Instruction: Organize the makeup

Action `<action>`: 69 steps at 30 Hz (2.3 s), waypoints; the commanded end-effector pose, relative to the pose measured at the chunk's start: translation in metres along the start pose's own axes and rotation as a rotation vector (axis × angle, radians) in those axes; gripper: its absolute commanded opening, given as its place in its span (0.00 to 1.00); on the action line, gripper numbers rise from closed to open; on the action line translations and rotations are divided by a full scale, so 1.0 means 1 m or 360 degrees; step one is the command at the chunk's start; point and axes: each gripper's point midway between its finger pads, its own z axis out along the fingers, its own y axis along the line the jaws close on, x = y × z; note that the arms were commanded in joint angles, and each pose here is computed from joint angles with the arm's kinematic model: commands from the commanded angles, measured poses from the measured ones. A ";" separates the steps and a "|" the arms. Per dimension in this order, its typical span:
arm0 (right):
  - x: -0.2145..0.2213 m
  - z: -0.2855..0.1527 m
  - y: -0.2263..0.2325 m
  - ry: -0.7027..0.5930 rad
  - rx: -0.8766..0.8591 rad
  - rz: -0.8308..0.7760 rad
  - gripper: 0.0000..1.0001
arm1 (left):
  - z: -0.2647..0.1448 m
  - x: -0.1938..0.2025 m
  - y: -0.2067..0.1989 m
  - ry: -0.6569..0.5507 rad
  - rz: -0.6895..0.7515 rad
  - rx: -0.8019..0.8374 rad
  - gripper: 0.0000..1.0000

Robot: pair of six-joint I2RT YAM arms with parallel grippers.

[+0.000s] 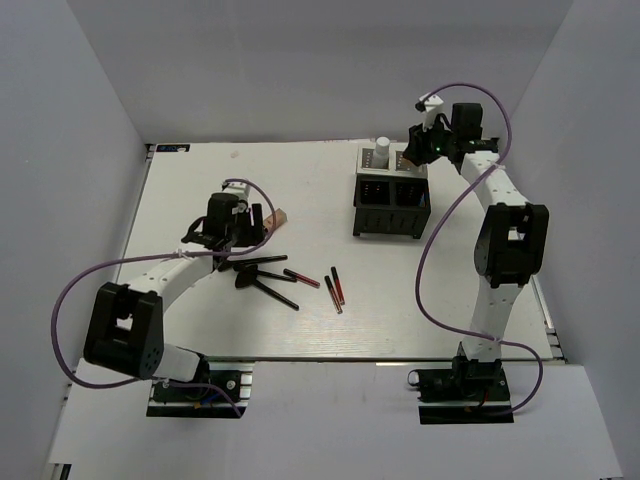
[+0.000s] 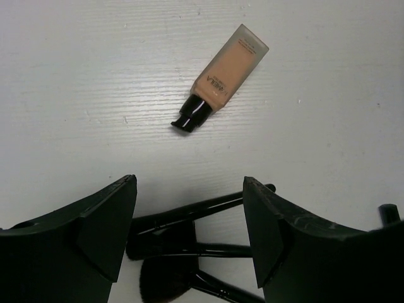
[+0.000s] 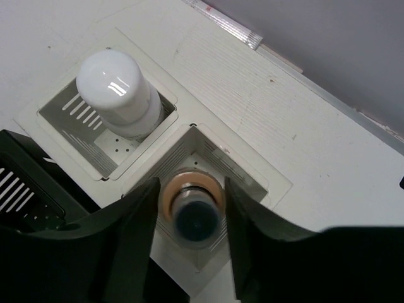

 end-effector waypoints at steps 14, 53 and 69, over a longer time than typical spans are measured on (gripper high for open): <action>-0.025 -0.018 -0.007 -0.0065 0.0028 -0.0040 0.69 | 0.066 -0.040 -0.020 -0.0033 0.0304 0.0041 0.83; -0.017 -0.133 0.002 -0.0307 0.0218 0.0183 0.62 | -0.012 -0.189 -0.232 -0.0321 0.0187 0.1051 0.00; -0.022 -0.178 -0.027 -0.0510 0.0439 0.0301 0.62 | -0.004 -0.238 -0.367 -0.0506 -0.0221 0.1655 0.00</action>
